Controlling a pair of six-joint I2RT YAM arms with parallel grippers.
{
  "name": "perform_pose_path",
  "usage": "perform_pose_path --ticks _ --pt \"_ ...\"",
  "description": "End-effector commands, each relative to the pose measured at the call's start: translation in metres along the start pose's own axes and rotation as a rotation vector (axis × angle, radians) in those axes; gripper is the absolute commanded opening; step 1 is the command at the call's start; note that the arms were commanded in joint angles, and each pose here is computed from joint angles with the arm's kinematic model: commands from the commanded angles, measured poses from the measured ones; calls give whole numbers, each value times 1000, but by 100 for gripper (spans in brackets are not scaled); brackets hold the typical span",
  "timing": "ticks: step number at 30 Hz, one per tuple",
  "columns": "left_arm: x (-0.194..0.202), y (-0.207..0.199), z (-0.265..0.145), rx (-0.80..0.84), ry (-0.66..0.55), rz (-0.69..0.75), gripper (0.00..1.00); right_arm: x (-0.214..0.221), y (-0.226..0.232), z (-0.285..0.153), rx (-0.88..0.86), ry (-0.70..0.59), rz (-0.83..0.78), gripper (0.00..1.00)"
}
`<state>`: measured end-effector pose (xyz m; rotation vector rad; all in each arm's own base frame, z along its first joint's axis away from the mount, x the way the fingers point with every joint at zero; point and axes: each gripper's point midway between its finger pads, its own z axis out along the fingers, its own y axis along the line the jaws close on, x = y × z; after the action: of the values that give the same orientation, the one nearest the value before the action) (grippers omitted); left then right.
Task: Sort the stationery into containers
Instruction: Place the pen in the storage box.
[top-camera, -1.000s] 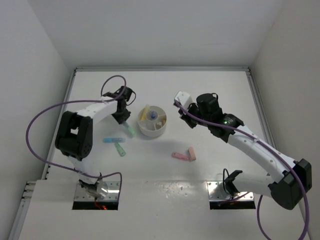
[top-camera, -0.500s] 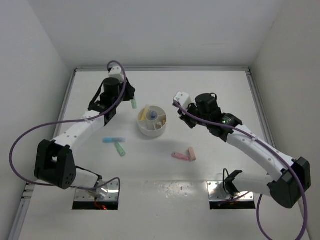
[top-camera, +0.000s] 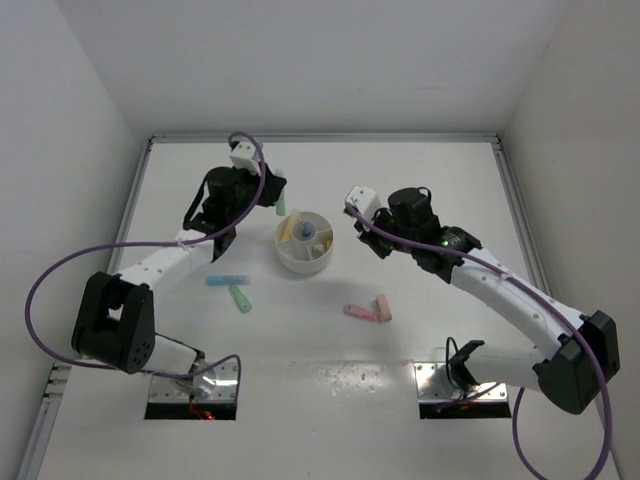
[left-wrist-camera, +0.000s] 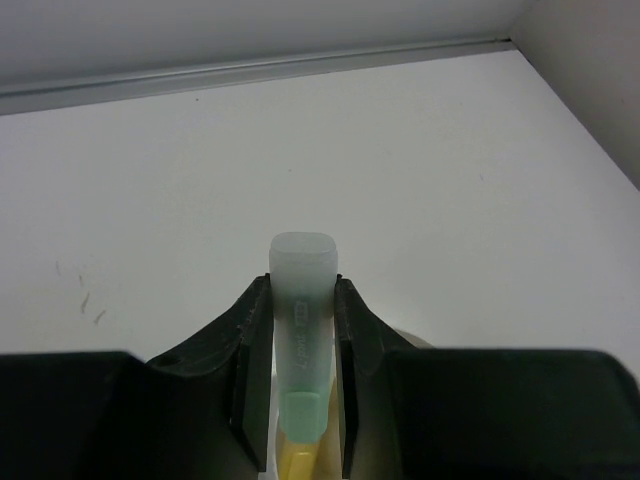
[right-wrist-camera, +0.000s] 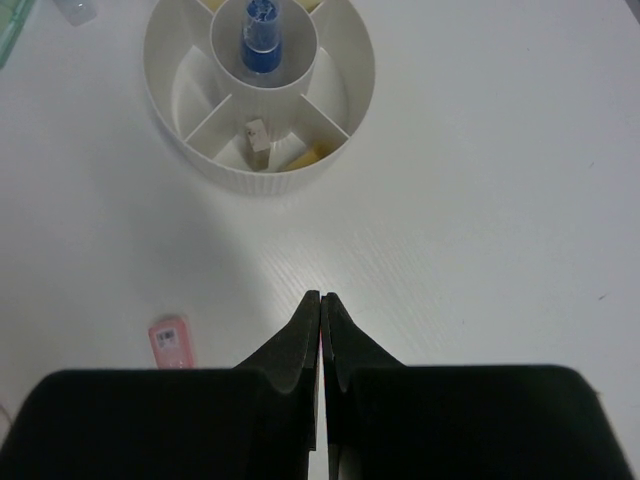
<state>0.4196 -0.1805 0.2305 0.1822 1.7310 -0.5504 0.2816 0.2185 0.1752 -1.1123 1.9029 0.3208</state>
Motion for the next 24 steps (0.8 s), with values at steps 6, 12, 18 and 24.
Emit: perform_pose_path --ticks 6,12,18,24 --pt "11 -16 7 80 -23 2 0 -4 -1 3 -5 -21 -11 0" --pt "26 -16 11 64 15 -2 0 -4 -1 3 -5 -21 -11 0" --pt "52 -18 15 47 66 -3 0 -4 -1 3 -5 -21 -11 0" --pt "58 -16 16 13 77 9 0 -4 -1 3 -5 -21 -11 0"
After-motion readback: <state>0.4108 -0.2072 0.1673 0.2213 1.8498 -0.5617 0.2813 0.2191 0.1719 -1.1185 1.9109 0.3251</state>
